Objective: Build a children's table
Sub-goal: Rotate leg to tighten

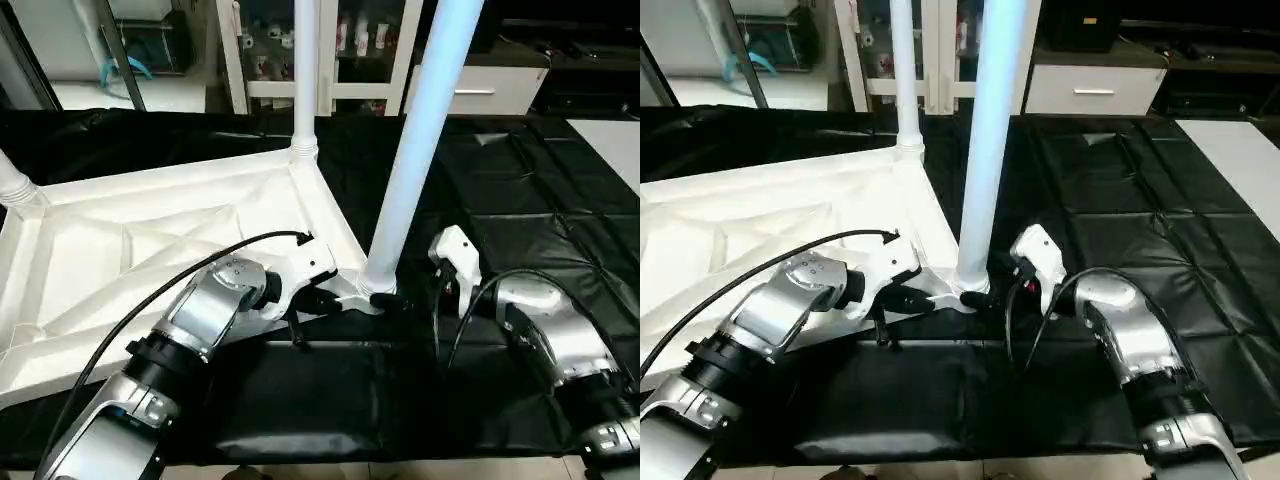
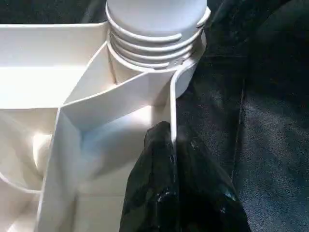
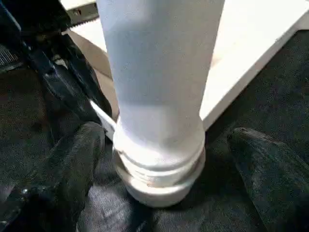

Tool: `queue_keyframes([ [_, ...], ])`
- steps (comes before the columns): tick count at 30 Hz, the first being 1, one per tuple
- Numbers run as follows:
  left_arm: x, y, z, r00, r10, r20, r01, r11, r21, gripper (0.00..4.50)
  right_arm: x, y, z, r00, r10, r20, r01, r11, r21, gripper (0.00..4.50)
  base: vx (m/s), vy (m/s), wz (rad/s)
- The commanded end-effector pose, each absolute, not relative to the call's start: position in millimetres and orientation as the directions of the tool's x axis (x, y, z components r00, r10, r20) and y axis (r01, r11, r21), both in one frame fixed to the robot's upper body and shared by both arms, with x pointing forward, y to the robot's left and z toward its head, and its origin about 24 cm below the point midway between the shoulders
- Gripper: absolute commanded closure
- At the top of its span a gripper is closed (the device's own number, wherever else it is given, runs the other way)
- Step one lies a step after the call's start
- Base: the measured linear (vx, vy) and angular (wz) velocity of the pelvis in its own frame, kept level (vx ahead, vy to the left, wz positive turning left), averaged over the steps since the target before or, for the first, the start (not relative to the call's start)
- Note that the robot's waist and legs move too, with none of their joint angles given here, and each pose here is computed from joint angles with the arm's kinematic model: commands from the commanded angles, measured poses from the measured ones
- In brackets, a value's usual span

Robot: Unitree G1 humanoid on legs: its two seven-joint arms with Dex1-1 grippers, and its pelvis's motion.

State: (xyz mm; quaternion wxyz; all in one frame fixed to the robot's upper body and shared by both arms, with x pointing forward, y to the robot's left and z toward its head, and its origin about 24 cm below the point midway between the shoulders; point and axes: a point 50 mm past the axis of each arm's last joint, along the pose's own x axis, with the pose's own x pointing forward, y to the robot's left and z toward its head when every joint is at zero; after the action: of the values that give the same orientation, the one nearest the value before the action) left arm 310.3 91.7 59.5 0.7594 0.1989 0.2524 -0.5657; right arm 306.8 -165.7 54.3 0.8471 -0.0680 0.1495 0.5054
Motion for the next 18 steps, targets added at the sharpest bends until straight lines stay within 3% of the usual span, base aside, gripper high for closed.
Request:
queue_keyframes([
  [1,302.8,83.5,55.7,0.16,-0.768,-0.619,0.976,0.219,-0.019,4.5,309.4,-161.8,56.8,0.425,0.853,-0.302,-0.889,0.456,0.038,0.32,0.0,0.0,0.0],
  [18,303.2,85.4,55.0,0.163,-0.76,-0.629,0.974,0.225,-0.018,4.5,308.8,-158.5,53.6,0.371,0.882,-0.289,-0.914,0.402,0.051,1.75,0.0,0.0,0.0],
])
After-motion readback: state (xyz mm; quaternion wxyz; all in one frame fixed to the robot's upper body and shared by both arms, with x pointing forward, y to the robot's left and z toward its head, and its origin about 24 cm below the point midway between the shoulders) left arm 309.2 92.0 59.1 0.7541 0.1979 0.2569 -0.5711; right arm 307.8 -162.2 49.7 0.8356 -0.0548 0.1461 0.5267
